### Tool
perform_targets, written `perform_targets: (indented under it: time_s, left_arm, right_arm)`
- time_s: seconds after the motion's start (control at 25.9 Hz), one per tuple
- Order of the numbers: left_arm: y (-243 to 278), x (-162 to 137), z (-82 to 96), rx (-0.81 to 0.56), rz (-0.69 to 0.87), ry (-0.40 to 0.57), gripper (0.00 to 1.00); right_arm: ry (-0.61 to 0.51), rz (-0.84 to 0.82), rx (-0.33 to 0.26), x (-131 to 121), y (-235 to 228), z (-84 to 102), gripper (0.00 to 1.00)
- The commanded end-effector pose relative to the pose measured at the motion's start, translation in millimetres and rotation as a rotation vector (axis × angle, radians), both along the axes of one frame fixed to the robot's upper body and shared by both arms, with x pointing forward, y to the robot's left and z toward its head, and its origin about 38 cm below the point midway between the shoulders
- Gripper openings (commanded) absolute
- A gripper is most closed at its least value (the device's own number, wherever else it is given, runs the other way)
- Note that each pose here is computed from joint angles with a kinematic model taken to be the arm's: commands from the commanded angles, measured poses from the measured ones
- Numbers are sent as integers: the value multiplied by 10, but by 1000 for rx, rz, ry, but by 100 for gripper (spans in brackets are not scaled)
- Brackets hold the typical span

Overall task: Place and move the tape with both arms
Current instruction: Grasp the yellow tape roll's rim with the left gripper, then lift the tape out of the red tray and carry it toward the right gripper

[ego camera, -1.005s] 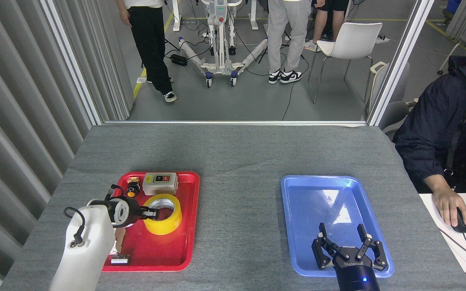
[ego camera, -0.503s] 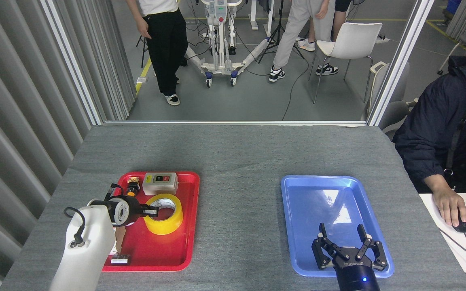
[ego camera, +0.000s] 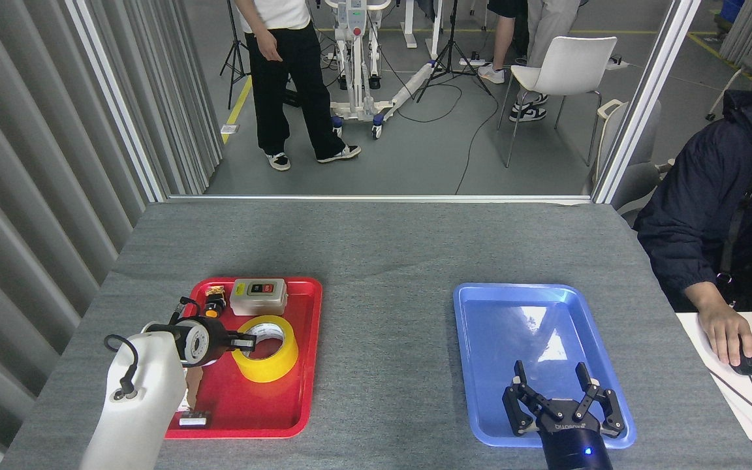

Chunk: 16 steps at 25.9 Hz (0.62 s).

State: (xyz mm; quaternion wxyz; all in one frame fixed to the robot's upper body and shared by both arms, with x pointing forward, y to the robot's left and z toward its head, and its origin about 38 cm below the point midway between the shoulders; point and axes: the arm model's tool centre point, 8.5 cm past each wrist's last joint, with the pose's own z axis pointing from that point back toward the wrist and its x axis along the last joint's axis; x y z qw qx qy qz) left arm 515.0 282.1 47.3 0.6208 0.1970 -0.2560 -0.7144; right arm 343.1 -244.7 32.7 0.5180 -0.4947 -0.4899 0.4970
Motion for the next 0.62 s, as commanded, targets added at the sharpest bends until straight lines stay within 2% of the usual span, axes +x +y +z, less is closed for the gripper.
perform_targets:
  time_s: [0.0,0.27,0.39,0.46,0.58]
  left_arm:
    - [7,7,6,0,2,-11,24]
    - [83,15,39,4,14,-28,21]
    - [136,26,84,5,21,-41,16]
    - [173,40,143,-10,33,-62,6]
    - [348,-3,213,-77,62,-103,2]
  right_arm:
    - [-1,2,-1,5,7,4,100]
    - [0,5,-8,5,40,1,100]
    - [-9,7,-8,37,48,32,100]
    - [-11,6,-9,42,43,38,100]
    - [-12,4,-9,48,42,43,100]
